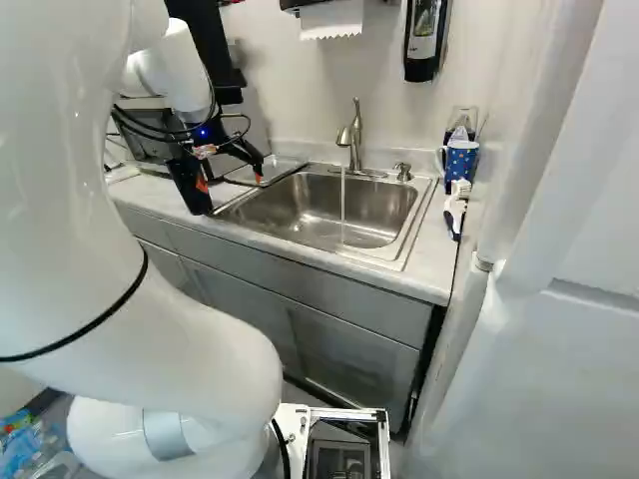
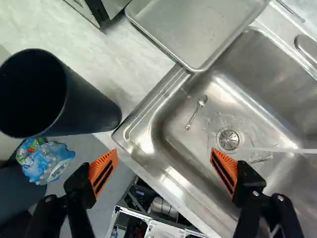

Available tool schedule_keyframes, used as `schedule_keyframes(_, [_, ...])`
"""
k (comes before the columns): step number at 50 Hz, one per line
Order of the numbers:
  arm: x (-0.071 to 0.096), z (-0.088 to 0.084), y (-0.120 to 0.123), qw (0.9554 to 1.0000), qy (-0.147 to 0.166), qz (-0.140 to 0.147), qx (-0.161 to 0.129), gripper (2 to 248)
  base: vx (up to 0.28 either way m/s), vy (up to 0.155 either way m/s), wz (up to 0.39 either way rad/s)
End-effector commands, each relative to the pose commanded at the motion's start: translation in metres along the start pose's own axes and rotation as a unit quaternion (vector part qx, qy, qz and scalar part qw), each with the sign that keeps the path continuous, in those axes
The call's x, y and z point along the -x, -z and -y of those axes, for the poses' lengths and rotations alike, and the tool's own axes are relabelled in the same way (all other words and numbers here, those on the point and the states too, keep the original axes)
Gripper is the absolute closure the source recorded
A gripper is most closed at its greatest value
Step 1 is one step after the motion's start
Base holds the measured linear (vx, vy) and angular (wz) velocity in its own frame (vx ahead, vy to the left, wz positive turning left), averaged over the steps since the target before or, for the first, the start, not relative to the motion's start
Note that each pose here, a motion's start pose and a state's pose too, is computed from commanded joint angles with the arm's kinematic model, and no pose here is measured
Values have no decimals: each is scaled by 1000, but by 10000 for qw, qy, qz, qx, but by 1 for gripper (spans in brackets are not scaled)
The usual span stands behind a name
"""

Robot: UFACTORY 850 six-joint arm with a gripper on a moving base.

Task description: Rinse the cup and place it in the tray

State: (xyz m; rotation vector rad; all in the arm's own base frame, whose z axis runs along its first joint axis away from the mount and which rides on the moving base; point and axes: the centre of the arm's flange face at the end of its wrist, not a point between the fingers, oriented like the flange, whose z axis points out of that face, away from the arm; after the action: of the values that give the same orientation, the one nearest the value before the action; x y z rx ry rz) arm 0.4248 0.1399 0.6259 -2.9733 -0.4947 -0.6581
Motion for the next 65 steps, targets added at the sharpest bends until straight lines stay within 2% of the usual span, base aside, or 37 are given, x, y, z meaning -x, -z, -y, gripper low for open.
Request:
schedule_keyframes(24, [-3, 30, -1, 9993, 298, -183, -144, 3, 0, 0, 0])
schedule_keyframes(45, [-9, 53, -29, 9981, 504, -232, -249, 3, 0, 0, 0])
schedule_keyframes(65, [-12, 71, -53, 9962, 648, -478, -342, 3, 0, 0, 0])
